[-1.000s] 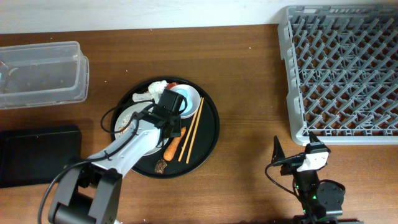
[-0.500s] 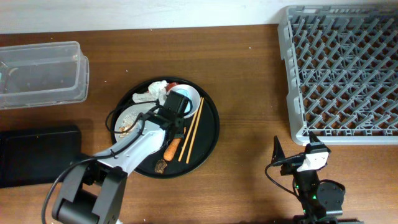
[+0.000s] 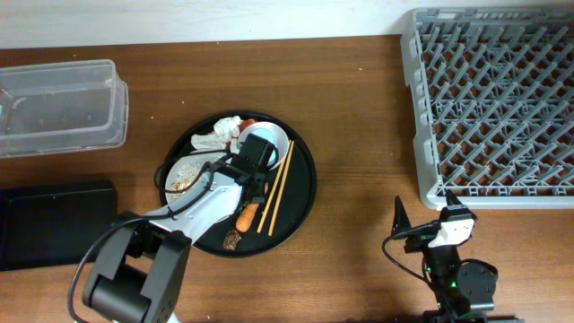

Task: Sort waste into correct bins and load items into the dishwasher rack
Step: 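Reach the left gripper to the rice plate rim and grasp it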

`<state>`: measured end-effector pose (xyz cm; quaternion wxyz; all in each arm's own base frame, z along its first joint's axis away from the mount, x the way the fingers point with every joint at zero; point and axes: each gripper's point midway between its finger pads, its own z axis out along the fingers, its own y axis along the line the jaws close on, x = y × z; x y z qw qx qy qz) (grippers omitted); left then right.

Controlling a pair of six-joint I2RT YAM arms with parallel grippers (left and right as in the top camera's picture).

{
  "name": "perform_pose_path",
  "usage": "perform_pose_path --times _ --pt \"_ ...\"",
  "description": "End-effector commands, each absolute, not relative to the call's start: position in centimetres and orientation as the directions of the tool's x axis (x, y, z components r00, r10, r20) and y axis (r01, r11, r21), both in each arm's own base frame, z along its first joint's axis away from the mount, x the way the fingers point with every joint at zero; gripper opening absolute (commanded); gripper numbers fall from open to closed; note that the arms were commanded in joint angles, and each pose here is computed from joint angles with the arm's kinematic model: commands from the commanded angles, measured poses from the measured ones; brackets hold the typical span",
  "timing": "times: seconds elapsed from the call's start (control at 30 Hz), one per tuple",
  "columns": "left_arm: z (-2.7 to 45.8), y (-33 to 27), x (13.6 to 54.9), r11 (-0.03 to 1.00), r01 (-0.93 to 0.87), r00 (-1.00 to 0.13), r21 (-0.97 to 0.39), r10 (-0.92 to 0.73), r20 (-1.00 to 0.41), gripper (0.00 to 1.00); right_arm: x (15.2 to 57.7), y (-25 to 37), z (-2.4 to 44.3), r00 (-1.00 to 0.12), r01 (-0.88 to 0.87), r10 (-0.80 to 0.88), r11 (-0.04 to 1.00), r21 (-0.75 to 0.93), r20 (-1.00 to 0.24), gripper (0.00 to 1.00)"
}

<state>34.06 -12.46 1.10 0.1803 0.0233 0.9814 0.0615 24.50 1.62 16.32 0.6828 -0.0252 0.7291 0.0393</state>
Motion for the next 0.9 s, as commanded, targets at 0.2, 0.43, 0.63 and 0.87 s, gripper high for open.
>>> perform_pose_path --times 0.2,0.43,0.63,0.87 --pt "1.1 -12.4 34.4 0.99 0.012 -0.932 0.141 0.062 -0.357 0.34 24.6 1.3 15.8 -0.071 -0.076 0.011 0.997 0.017 -0.997 0.98" --pt "2.1 -12.2 35.1 0.986 0.005 -0.926 0.165 0.067 -0.372 0.33 24.6 1.3 15.8 -0.071 -0.076 0.011 0.997 0.017 -0.997 0.98" --pt "2.5 -12.3 35.0 0.985 0.014 -0.931 0.171 0.075 -0.356 0.28 24.6 1.3 15.8 -0.071 -0.076 0.011 0.997 0.017 -0.997 0.98" --pt "1.9 -12.7 34.4 0.989 0.03 -0.943 0.143 0.076 -0.324 0.28 24.6 1.3 15.8 -0.071 -0.076 0.011 0.997 0.017 -0.997 0.98"
